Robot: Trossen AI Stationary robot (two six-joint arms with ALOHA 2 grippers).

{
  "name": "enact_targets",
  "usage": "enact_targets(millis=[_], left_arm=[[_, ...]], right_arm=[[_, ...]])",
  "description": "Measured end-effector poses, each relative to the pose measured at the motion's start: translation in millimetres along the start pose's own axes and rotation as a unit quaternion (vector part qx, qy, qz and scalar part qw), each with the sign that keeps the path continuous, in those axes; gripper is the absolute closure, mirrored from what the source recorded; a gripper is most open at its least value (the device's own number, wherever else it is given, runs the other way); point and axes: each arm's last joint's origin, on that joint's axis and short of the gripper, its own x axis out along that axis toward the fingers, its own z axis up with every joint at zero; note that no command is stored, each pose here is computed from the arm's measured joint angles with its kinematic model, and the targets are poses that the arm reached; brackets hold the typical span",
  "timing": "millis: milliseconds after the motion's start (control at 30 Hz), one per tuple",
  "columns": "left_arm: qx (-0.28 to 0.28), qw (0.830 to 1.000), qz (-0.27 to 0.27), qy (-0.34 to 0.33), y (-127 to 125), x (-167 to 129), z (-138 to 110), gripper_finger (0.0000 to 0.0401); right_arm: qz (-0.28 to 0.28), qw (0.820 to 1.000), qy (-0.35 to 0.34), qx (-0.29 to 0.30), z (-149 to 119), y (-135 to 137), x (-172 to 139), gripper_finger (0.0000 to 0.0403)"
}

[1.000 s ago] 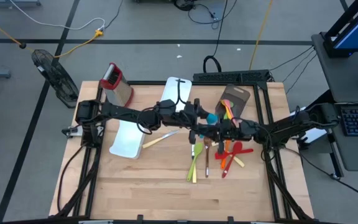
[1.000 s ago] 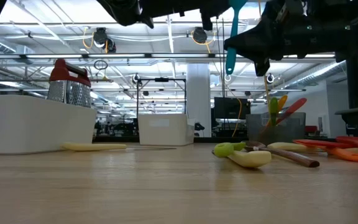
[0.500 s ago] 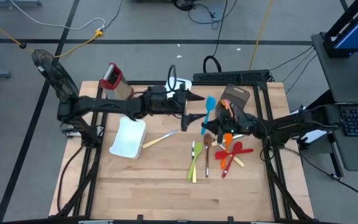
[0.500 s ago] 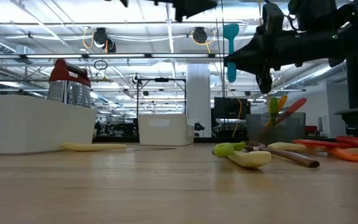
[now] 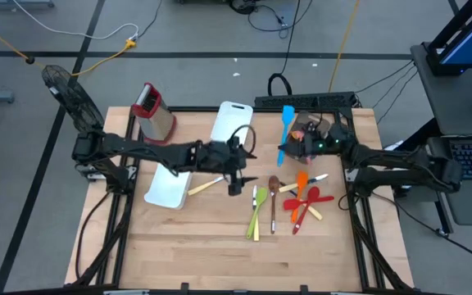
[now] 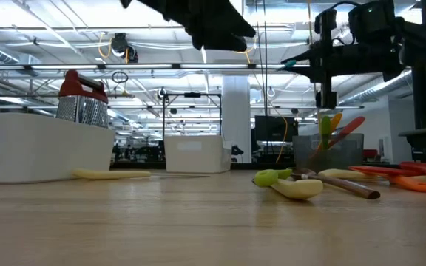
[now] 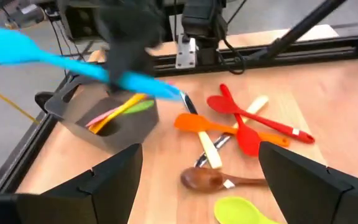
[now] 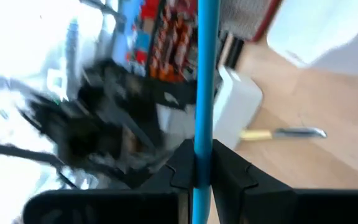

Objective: Pick & Place Kitchen Items
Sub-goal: Put the blue spatula into the black bin

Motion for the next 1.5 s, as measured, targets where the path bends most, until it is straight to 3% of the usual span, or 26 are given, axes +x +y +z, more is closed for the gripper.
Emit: enact_targets(millis=[200,400,633,833,1033,1233,1333,1500], left_arm=[[-0.011,1.000,0.012,0.009,-11,6,-45,0.0072],[-0.019,0.999,0.037,-0.002,-14,5,-89,0.0076],[0.023,0.995,0.097,-0.016,-12,-2,-117,0.0086],[0.047,0.988,0.148,-0.016,-8,-3,-118,0.0078],[-0.054,0.980,0.170,-0.088,2,-5,-106,0.0075],[-0.136,0.954,0.173,-0.201,11,-15,-85,0.0087],[-0.143,0.945,0.179,-0.233,15,-23,-75,0.0089],[-0.127,0.938,0.196,-0.255,22,-37,-63,0.0080]], right_arm=[[0.025,0.998,-0.032,0.046,15,7,-19,0.0381],[0.020,0.991,-0.027,0.126,8,-9,-38,0.0381],[-0.007,0.963,-0.034,0.266,-7,-42,-57,0.0381],[0.021,0.931,-0.059,0.359,-5,-43,-67,0.0381],[0.072,0.893,-0.088,0.435,2,-35,-73,0.0368],[0.093,0.864,-0.110,0.483,8,-34,-78,0.0374],[0.099,0.850,-0.124,0.502,11,-35,-82,0.0366],[0.088,0.841,-0.129,0.517,15,-40,-88,0.0349]])
